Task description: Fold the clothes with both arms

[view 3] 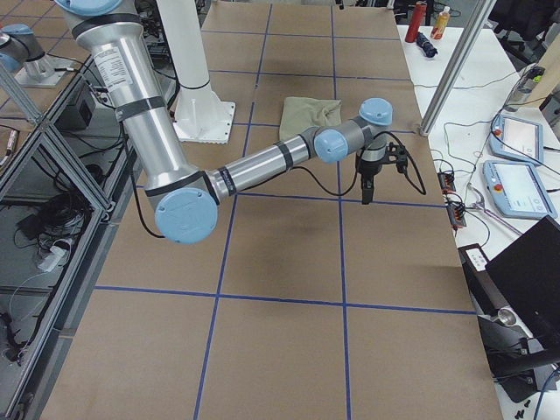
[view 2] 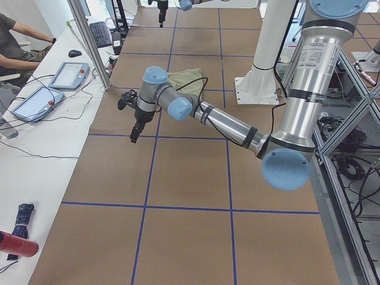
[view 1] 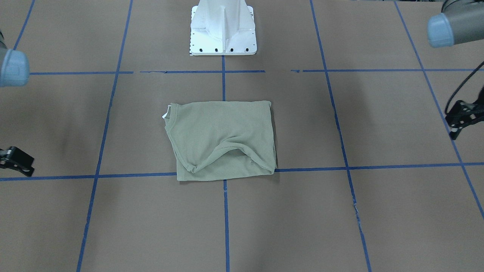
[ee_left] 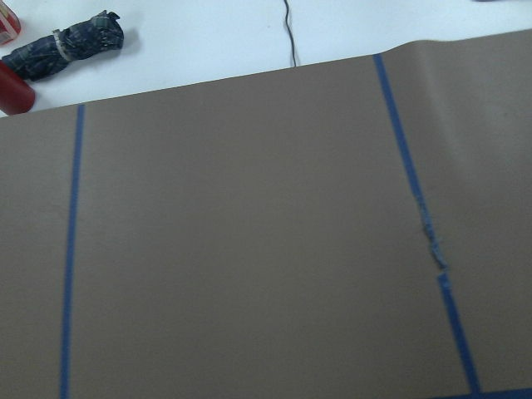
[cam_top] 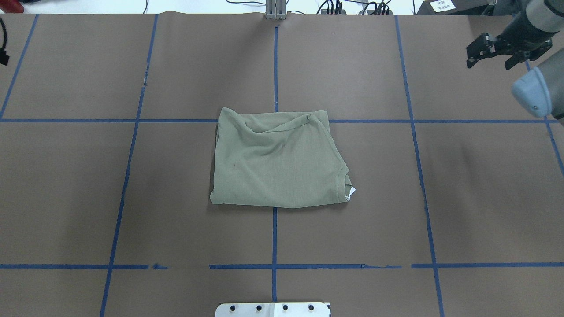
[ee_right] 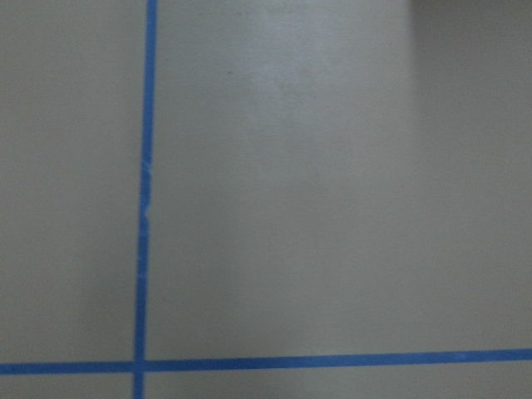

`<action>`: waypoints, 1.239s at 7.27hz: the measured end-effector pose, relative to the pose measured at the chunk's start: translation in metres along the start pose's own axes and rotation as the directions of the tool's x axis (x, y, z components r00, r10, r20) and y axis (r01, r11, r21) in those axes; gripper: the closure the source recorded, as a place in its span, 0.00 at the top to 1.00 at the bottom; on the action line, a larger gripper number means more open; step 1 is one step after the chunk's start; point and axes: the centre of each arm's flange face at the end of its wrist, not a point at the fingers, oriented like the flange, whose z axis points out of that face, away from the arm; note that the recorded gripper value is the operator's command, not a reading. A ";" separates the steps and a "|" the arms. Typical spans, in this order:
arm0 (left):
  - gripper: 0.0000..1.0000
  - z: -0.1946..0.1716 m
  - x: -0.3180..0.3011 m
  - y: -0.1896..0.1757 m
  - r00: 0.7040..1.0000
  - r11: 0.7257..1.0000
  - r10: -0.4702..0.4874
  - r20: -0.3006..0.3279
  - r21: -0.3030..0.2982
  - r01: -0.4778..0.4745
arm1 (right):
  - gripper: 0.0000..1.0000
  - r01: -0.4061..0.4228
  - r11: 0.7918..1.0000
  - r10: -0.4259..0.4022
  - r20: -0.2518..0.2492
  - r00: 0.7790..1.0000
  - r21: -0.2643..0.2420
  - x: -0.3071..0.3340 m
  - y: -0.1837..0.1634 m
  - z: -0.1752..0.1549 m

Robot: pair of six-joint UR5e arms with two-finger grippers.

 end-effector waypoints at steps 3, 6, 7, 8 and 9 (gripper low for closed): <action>1.00 -0.014 -0.101 0.074 0.997 0.995 0.044 -0.057 -0.082 -0.049 | 1.00 0.131 0.990 -0.130 0.021 0.991 -0.050 0.123 0.051 -0.019; 1.00 0.009 -0.133 0.119 0.995 0.994 0.013 -0.104 -0.103 -0.024 | 1.00 0.131 0.990 -0.130 0.016 0.991 -0.048 0.160 0.082 -0.021; 1.00 0.019 -0.142 0.131 0.994 0.991 -0.013 -0.105 -0.131 -0.001 | 1.00 0.104 0.993 -0.103 0.030 0.994 -0.053 0.172 0.089 -0.022; 1.00 0.030 -0.150 0.142 0.993 0.985 -0.049 -0.104 -0.172 0.030 | 1.00 0.074 0.995 -0.071 0.049 0.996 -0.066 0.182 0.097 -0.021; 1.00 0.037 -0.155 0.150 0.992 0.976 -0.080 -0.101 -0.210 0.058 | 1.00 0.043 0.996 -0.038 0.063 0.997 -0.077 0.194 0.104 -0.020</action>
